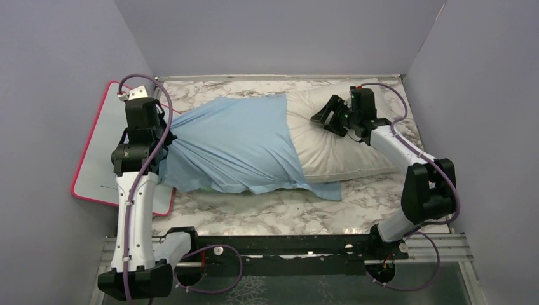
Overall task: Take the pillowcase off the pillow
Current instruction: Remove the pillow from the pillowcase.
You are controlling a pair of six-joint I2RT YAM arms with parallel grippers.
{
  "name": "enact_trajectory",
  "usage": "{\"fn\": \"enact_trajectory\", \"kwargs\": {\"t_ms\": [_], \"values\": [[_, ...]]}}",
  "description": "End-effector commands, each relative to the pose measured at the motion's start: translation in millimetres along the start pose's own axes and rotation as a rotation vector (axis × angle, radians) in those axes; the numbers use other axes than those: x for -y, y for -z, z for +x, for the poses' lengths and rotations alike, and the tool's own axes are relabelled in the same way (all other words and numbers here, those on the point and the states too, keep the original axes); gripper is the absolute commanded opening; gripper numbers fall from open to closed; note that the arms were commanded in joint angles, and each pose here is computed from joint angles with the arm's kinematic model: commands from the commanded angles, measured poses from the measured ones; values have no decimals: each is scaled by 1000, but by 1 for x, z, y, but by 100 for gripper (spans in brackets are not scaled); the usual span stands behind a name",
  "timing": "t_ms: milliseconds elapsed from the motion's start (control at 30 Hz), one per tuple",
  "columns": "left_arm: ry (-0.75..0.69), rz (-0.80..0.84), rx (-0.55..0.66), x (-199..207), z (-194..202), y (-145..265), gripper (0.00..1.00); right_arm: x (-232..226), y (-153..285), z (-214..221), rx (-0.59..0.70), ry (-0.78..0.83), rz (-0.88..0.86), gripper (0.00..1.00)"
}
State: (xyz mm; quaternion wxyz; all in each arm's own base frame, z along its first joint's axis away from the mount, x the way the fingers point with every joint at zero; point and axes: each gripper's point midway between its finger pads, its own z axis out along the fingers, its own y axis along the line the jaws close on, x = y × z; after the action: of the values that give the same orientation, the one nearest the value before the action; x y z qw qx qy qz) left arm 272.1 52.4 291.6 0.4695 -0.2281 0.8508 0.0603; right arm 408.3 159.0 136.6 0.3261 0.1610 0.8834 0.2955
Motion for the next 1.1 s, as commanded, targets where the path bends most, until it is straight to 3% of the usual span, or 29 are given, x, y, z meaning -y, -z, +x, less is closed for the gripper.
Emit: {"fn": "enact_trajectory", "kwargs": {"t_ms": [0,100,233,333,500,633,867,967,1033,1067], "values": [[-11,112,135,13,-31,-4,0,146,17,72,-235,-46,497,76],[22,433,-102,72,30,-27,0,135,16,74,-248,-52,437,76],[139,687,-341,113,97,-41,2,126,14,78,-273,-46,376,76],[212,794,-412,127,123,-44,21,124,13,82,-293,-43,357,76],[349,982,-466,147,142,-34,65,124,14,86,-300,-49,353,76],[443,1049,-453,153,143,-30,83,121,14,87,-308,-60,335,76],[410,1112,-389,159,136,-30,97,120,12,94,-330,-71,313,77],[366,1143,-418,168,141,-33,97,118,10,96,-340,-82,300,76],[352,1153,-449,176,146,-35,93,117,9,97,-343,-88,291,76],[341,1158,-457,181,148,-35,86,117,8,98,-344,-90,290,76]]}}
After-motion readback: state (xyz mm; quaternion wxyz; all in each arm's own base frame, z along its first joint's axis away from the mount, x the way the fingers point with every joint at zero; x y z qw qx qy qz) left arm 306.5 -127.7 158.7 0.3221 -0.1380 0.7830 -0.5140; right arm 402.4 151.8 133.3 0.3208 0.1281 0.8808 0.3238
